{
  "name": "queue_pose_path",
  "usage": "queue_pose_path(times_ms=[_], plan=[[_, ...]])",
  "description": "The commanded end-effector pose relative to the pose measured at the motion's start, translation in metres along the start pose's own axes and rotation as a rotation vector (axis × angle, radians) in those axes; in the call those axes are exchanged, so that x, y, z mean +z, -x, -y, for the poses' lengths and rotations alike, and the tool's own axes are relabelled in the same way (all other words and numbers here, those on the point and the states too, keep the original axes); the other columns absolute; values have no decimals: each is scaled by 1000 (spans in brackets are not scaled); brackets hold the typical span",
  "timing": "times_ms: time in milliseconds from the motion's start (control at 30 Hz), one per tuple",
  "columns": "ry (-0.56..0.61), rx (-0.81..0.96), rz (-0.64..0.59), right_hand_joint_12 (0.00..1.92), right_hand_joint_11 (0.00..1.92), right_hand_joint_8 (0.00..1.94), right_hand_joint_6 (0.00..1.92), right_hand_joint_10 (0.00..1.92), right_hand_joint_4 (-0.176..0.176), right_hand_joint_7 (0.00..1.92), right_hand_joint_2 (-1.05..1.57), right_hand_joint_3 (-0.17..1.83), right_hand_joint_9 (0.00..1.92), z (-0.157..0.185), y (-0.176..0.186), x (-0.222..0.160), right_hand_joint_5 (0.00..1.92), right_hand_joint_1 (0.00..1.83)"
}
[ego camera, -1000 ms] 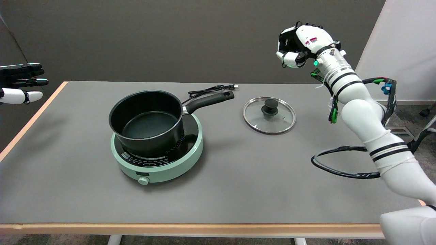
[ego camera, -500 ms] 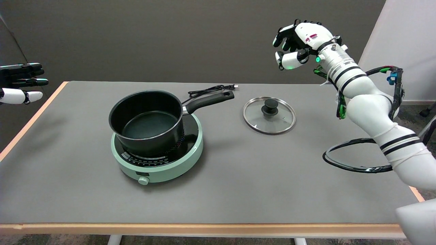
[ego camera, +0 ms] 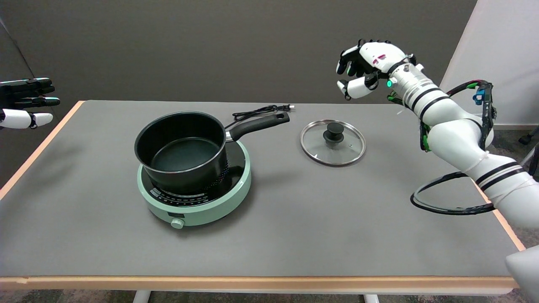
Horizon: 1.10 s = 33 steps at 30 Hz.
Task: Pick up the pot lid.
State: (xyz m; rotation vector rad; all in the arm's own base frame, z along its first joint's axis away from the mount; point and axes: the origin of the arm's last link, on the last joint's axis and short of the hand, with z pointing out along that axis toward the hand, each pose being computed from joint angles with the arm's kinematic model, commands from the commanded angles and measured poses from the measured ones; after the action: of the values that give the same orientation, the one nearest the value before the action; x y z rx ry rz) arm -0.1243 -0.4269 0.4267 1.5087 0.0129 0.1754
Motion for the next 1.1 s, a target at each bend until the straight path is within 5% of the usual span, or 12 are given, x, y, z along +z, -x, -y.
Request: queue_pose_path(times_ms=[33, 400, 1100], plan=[[0, -142, 91, 1496, 593, 387, 531, 719, 145, 882, 666, 838, 833, -16, 34, -4, 713, 864], [-39, -228, 70, 1307, 518, 212, 256, 429, 122, 612, 586, 943, 667, -5, 35, -4, 553, 860], [-86, -269, 162, 1264, 518, 194, 244, 445, 125, 602, 552, 960, 659, 16, 74, -3, 533, 854]])
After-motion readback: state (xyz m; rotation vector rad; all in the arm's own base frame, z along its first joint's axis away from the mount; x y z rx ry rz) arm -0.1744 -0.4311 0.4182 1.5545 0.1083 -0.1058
